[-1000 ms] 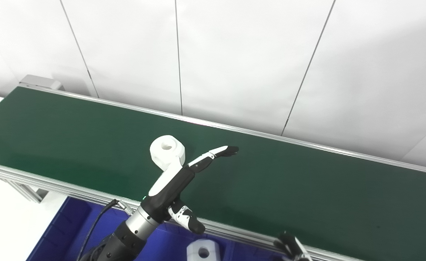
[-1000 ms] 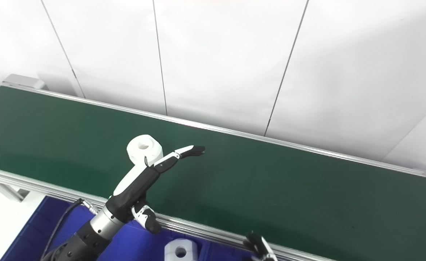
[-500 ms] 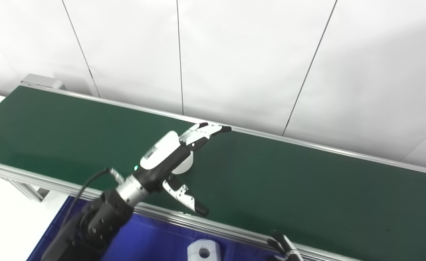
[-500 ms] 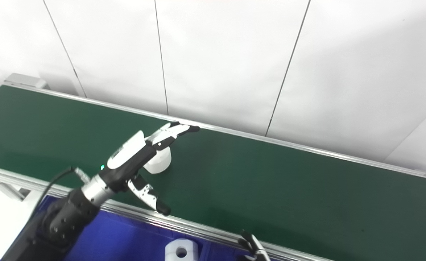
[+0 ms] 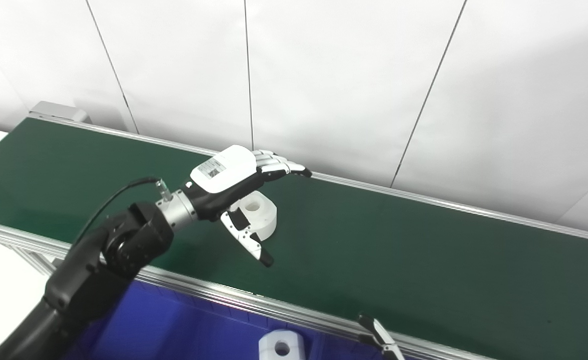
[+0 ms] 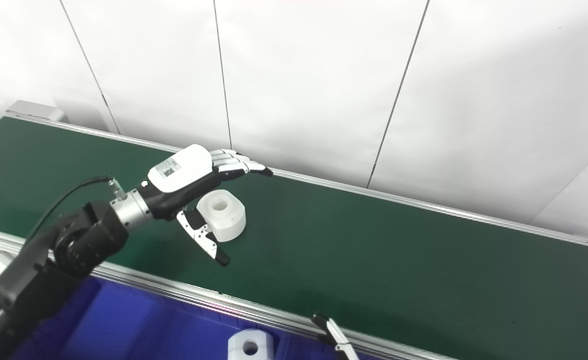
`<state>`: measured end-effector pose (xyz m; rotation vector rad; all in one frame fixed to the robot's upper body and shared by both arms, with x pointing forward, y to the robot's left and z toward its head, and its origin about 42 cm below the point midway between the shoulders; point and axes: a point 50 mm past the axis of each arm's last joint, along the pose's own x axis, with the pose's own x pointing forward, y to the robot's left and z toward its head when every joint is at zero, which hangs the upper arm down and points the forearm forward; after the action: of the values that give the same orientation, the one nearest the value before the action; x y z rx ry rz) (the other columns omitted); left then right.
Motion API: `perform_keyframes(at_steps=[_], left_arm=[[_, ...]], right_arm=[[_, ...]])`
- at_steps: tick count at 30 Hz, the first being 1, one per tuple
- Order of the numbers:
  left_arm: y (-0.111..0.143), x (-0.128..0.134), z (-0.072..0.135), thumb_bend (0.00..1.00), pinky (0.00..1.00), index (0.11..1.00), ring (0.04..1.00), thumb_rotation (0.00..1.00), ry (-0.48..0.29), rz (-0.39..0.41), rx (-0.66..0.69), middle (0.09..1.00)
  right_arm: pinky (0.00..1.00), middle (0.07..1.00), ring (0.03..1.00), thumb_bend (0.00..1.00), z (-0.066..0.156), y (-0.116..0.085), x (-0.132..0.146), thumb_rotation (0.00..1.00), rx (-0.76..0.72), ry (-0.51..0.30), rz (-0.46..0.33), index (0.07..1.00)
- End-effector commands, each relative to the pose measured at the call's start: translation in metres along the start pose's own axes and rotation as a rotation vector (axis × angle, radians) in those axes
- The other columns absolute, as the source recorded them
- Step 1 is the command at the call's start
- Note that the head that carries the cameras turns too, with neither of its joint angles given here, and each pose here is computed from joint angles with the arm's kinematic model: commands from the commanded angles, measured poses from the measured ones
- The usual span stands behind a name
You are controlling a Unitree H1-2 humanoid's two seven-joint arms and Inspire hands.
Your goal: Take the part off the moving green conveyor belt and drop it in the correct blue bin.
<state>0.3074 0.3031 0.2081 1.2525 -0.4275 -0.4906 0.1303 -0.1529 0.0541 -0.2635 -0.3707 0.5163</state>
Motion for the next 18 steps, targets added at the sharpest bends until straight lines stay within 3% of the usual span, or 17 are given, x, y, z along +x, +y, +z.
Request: perform_keyframes(at_steps=[1,6,9,18], left_arm=[[0.020,0.010,-0.004,1.00,0.82,0.824,0.818,0.50,-0.023,0.013,0.070,0.822],[0.025,0.031,-0.016,1.00,0.81,0.820,0.810,0.48,-0.024,-0.092,0.144,0.817],[0.029,0.040,-0.023,1.00,0.78,0.805,0.793,0.41,-0.025,-0.141,0.178,0.804],[0.021,0.056,-0.039,1.00,0.73,0.775,0.757,0.24,0.006,-0.211,0.230,0.769]], right_arm=[[0.69,0.904,0.873,0.94,0.003,-0.005,0.003,0.89,-0.003,-0.031,-0.033,0.888],[0.63,0.900,0.866,0.95,0.002,-0.002,0.000,0.89,0.005,-0.035,-0.031,0.882],[0.61,0.892,0.857,0.95,0.003,-0.001,-0.001,0.89,0.010,-0.035,-0.032,0.872],[0.60,0.891,0.855,0.97,0.004,0.003,0.000,0.93,0.005,-0.056,-0.030,0.871]])
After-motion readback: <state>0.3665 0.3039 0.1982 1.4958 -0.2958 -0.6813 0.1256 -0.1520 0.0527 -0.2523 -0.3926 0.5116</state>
